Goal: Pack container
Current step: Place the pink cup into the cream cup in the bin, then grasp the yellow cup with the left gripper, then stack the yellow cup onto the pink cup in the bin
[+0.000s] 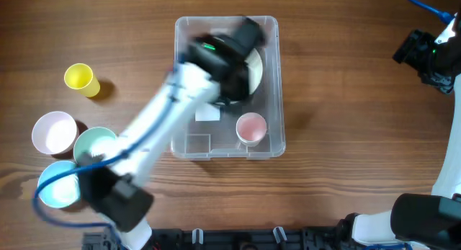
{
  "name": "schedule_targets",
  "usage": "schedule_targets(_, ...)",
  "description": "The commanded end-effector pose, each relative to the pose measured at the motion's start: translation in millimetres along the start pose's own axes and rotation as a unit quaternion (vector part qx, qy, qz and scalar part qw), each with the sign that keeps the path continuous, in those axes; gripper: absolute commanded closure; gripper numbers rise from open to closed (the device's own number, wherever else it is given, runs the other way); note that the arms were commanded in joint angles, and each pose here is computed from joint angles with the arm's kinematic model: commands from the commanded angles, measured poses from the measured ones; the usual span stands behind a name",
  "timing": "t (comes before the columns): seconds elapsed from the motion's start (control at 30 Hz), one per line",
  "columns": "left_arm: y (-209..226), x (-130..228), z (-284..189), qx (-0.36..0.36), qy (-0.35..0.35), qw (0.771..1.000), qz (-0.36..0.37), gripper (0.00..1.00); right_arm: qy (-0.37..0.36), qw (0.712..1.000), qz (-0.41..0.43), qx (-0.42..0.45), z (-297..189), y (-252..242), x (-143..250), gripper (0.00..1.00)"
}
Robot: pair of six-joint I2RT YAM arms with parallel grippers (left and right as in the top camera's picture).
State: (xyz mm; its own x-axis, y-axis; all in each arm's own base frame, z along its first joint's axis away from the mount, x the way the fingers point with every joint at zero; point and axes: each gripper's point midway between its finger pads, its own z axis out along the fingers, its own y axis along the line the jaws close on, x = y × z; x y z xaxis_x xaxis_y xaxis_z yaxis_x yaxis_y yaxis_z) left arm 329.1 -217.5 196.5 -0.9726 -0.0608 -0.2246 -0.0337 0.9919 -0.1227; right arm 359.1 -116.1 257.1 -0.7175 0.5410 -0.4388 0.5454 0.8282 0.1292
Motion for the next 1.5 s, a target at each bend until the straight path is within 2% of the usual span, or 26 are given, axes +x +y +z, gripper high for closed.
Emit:
schedule_targets(0.0,129,-65,-55,-0.075,-0.116,0.982,-0.128,0.43,0.011,1.000,-0.008,0.000,6,1,3,0.14)
schedule_targets(0.1,231,-89,-52,-0.118,-0.123,0.957,-0.235,0.45,0.011,1.000,-0.008,0.000,6,1,3,0.14)
schedule_targets(0.17,296,-98,-31,-0.138,-0.108,0.940,-0.292,0.46,0.011,1.000,-0.008,0.000,6,1,3,0.15)
schedule_targets(0.27,329,-101,-1,-0.133,-0.081,0.937,-0.312,0.46,0.011,1.000,-0.008,0.000,6,1,3,0.14)
schedule_targets(0.33,351,-99,24,-0.141,-0.057,0.931,-0.331,0.42,0.011,1.000,-0.008,0.000,6,1,4,0.14)
schedule_targets(0.43,374,-91,78,-0.149,-0.004,0.928,-0.341,0.43,0.013,1.000,-0.008,0.000,6,1,4,0.14)
schedule_targets(0.53,374,-88,108,-0.145,0.023,0.935,-0.323,0.46,0.013,1.000,-0.008,0.000,6,1,5,0.14)
schedule_targets(0.77,373,-101,113,-0.141,0.001,0.938,-0.317,0.47,0.014,1.000,-0.008,0.001,6,1,5,0.15)
schedule_targets(0.8,373,-101,113,-0.141,0.001,0.938,-0.317,0.53,0.014,1.000,-0.008,0.001,6,1,5,0.15)
schedule_targets(0.83,373,-101,113,-0.141,0.001,0.938,-0.317,0.66,0.014,1.000,-0.008,0.001,6,1,5,0.15)
schedule_targets(0.9,373,-102,113,-0.141,0.001,0.938,-0.317,0.74,0.015,1.000,-0.008,0.001,6,1,5,0.15)
schedule_targets(0.93,373,-102,113,-0.141,0.001,0.938,-0.317,0.86,0.015,1.000,-0.008,0.001,6,1,5,0.15)
schedule_targets(1.0,373,-101,113,-0.141,0.001,0.938,-0.318,0.96,0.014,1.000,-0.008,0.001,6,1,5,0.15)
schedule_targets(1.13,366,-102,111,-0.130,0.003,0.940,-0.315,0.96,0.015,1.000,-0.009,0.001,6,0,5,0.15)
schedule_targets(1.23,344,-109,87,-0.094,-0.014,0.947,-0.308,0.96,0.016,1.000,-0.009,0.002,6,0,6,0.15)
schedule_targets(1.33,308,-121,30,-0.078,-0.064,0.956,-0.277,0.96,0.016,1.000,-0.009,0.002,6,0,6,0.15)
schedule_targets(1.47,224,-109,-56,-0.041,-0.126,0.971,-0.197,0.96,0.014,1.000,-0.016,0.004,6,-1,5,0.14)
